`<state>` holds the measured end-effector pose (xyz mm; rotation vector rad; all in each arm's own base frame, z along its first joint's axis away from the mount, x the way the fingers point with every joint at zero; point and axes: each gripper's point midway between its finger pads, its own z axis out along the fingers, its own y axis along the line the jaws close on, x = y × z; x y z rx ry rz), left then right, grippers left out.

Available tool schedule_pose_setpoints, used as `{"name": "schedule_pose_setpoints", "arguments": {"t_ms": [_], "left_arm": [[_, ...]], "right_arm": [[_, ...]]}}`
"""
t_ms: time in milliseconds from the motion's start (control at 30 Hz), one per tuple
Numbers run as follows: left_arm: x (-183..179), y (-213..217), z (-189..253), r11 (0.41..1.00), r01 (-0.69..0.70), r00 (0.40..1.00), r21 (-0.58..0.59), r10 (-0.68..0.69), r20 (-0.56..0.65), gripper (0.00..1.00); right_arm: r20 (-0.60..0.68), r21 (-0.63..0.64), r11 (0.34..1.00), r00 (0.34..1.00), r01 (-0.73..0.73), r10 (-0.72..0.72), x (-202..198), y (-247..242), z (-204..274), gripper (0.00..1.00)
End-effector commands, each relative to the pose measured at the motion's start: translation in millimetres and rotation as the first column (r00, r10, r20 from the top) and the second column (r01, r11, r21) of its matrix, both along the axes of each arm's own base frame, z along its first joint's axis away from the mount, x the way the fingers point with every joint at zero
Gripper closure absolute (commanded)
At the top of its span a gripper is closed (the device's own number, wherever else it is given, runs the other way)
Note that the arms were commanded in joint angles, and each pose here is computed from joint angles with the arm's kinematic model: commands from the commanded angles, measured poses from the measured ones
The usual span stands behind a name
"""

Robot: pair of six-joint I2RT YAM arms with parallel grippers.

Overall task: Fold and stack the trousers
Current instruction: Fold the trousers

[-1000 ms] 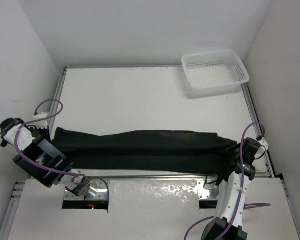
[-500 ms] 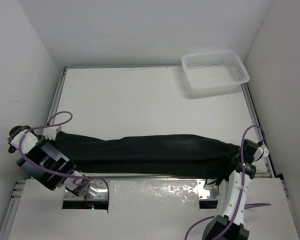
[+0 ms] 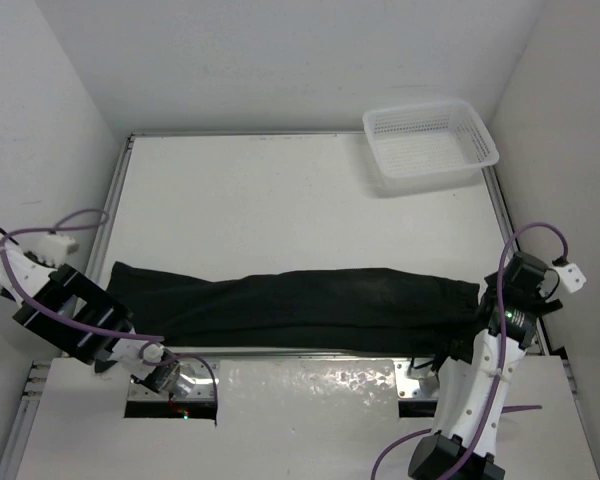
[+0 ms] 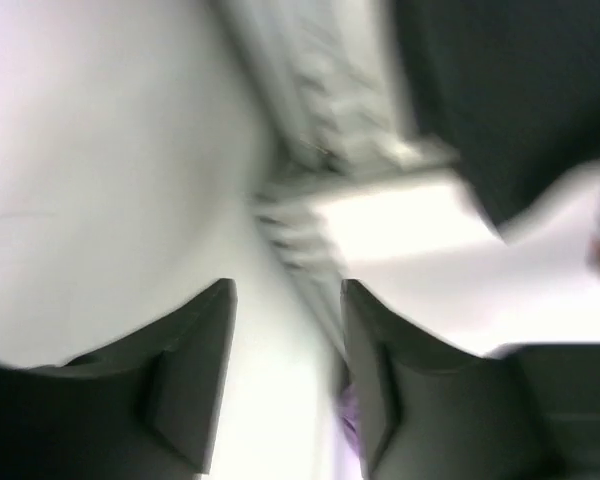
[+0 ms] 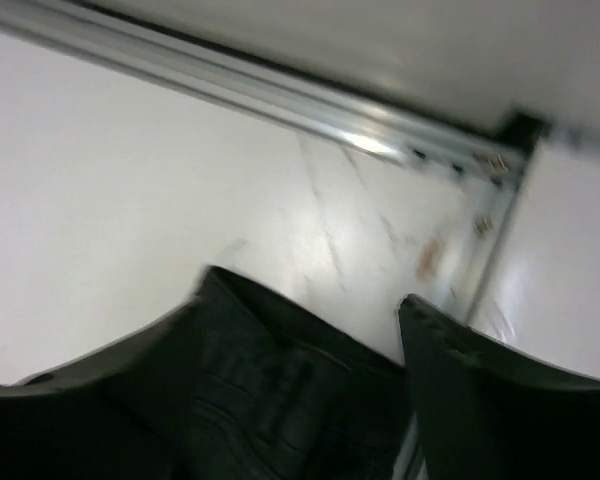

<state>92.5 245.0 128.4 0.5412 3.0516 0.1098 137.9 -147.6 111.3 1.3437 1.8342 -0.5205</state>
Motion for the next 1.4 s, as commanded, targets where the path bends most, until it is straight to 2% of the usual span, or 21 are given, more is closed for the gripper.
{"name": "schedule_pose_setpoints", "arguments": {"t_ms": [0, 33, 100, 133, 300, 400, 433, 567, 733, 867, 933, 1033, 1067, 1200, 1300, 1367], "left_arm": [[55.4, 7.4, 18.3, 0.994, -0.079, 0.973, -0.077, 0.093, 0.211, 0.57], [64.2, -1.0, 12.7, 0.982, -0.132, 0.965, -0.131, 0.158, 0.209, 0.63], [84.4, -29.1, -9.7, 0.968, -0.108, 0.971, -0.227, 0.152, 0.186, 0.64], [98.2, -40.0, -18.9, 0.968, -0.094, 0.972, -0.232, 0.140, 0.190, 0.61], [102.8, -61.3, -56.3, 0.977, -0.095, 0.977, -0.190, 0.129, 0.172, 0.54], [107.4, -55.5, -69.4, 0.978, -0.142, 0.971, -0.155, 0.168, 0.170, 0.52], [112.3, -51.1, -71.0, 0.978, -0.155, 0.965, -0.142, 0.180, 0.188, 0.52], [120.8, -45.5, -78.4, 0.978, -0.175, 0.960, -0.113, 0.195, 0.200, 0.52], [120.2, -45.7, -76.0, 0.985, -0.155, 0.962, -0.079, 0.168, 0.213, 0.52], [97.1, -45.6, -92.7, 0.984, -0.171, 0.978, -0.039, 0.174, 0.116, 0.52], [90.7, -39.7, -102.3, 0.983, -0.184, 0.978, 0.003, 0.183, 0.102, 0.51], [94.4, -39.9, -106.7, 0.983, -0.185, 0.977, -0.007, 0.185, 0.109, 0.52], [96.4, -39.8, -106.5, 0.981, -0.192, 0.975, -0.013, 0.192, 0.114, 0.54], [109.5, -40.8, -99.8, 0.976, -0.211, 0.963, -0.048, 0.216, 0.159, 0.89], [117.7, -41.6, -88.1, 0.978, -0.199, 0.957, -0.056, 0.206, 0.206, 0.96], [120.8, -41.3, -78.6, 0.982, -0.181, 0.953, -0.048, 0.187, 0.240, 0.96]], "right_arm": [[0.138, -0.101, 0.962, 0.954, -0.254, 0.267, 57.8, 4.2, 47.6, 0.38], [0.191, -0.124, 0.936, 0.918, -0.330, 0.348, 76.1, 11.4, 58.7, 0.44], [0.248, -0.092, 0.885, 0.851, -0.456, 0.464, 99.0, 31.3, 58.7, 0.53], [0.277, -0.080, 0.845, 0.802, -0.529, 0.529, 110.1, 45.4, 60.5, 0.54], [0.142, 0.093, 0.809, 0.811, -0.581, 0.567, 99.3, 65.6, 17.4, 0.70], [0.154, 0.236, 0.767, 0.803, -0.596, 0.576, 87.0, 96.4, -23.8, 0.79], [0.153, 0.293, 0.750, 0.804, -0.592, 0.575, 79.5, 108.7, -44.9, 0.79], [0.069, 0.373, 0.750, 0.822, -0.547, 0.565, 56.2, 115.2, -83.4, 0.80], [0.041, 0.381, 0.738, 0.808, -0.556, 0.588, 53.6, 115.1, -91.1, 0.80], [0.045, 0.385, 0.734, 0.805, -0.560, 0.591, 54.3, 116.2, -93.5, 0.79], [0.045, 0.387, 0.734, 0.806, -0.558, 0.590, 54.1, 116.4, -95.0, 0.78], [0.052, 0.397, 0.726, 0.804, -0.561, 0.593, 53.8, 118.8, -98.6, 0.78], [0.051, 0.403, 0.724, 0.804, -0.560, 0.593, 52.7, 119.8, -100.5, 0.78], [0.028, 0.430, 0.722, 0.807, -0.543, 0.590, 45.1, 121.7, -112.3, 0.78], [0.012, 0.453, 0.719, 0.810, -0.528, 0.587, 38.8, 123.9, -120.8, 0.77], [0.008, 0.466, 0.716, 0.812, -0.520, 0.584, 35.4, 125.8, -126.0, 0.77]]}}
